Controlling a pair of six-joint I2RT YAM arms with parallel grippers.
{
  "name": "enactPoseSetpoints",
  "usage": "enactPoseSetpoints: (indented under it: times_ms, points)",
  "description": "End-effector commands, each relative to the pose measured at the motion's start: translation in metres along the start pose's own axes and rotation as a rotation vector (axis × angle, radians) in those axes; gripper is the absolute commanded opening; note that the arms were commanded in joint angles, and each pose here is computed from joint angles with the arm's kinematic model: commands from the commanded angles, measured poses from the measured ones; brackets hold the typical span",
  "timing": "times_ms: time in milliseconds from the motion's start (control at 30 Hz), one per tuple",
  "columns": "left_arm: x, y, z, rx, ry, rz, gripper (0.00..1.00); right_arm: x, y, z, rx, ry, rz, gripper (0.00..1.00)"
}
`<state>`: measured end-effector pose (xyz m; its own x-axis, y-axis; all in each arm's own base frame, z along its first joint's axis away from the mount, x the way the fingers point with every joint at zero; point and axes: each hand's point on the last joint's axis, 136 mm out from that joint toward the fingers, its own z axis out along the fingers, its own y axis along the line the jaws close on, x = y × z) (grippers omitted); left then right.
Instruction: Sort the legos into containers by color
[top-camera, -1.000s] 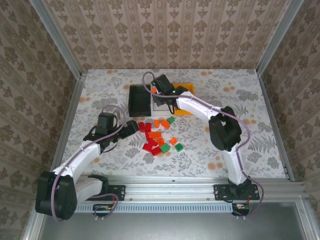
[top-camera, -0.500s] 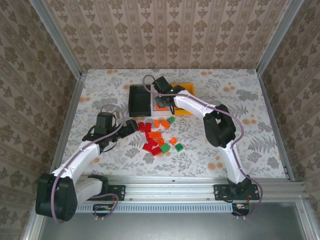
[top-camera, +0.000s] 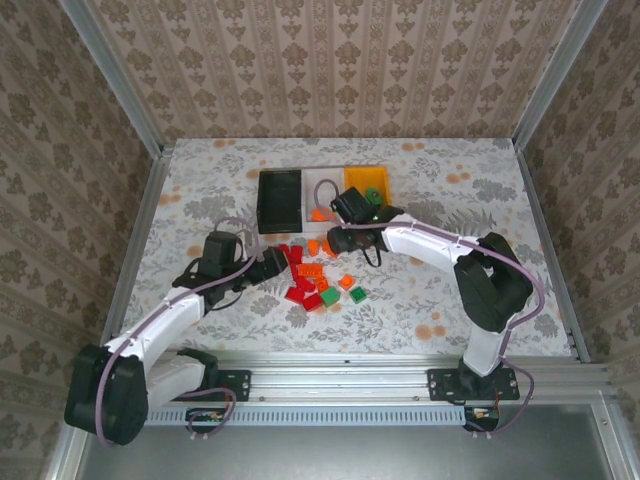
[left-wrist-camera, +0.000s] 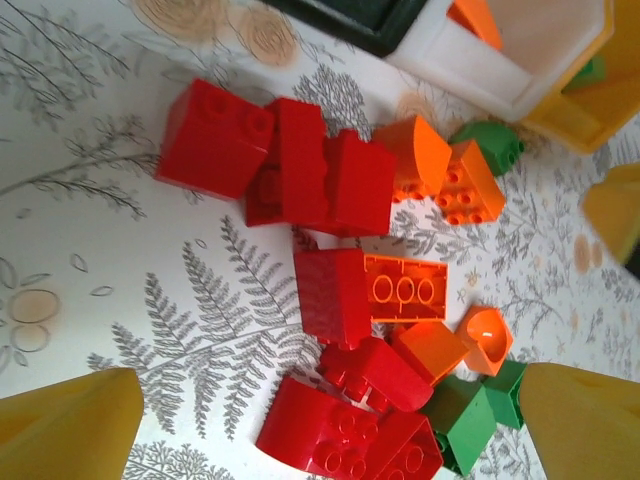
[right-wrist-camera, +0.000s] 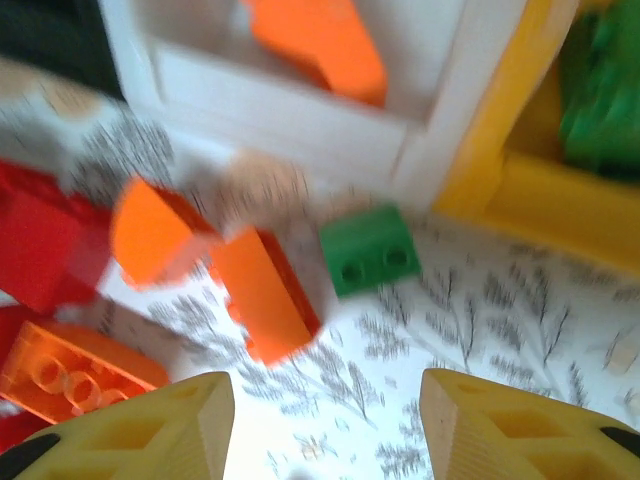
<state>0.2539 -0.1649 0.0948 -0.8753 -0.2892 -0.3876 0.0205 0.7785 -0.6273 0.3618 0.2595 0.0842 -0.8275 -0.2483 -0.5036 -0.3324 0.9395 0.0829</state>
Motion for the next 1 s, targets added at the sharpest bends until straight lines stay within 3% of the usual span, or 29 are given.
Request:
enactPoseSetpoints:
  times_ms: [0, 167, 367, 967]
  points:
    - [0.000, -0.011, 0.005, 0.028, 0.005, 0.009, 0.98, 0.024, 0.009, -0.004, -0.044, 0.054, -0.007, 0.54]
    - [0.002, -0.015, 0.006, 0.026, 0.010, 0.022, 0.98, 0.064, 0.027, -0.011, -0.078, 0.138, -0.125, 0.60]
    - [0.002, -0.016, 0.005, 0.022, 0.010, 0.028, 0.98, 0.085, 0.026, -0.012, -0.047, 0.183, -0.164, 0.61]
    - [0.005, -0.012, 0.003, 0.000, 0.009, 0.033, 0.98, 0.100, 0.017, 0.018, 0.013, 0.212, -0.169, 0.61]
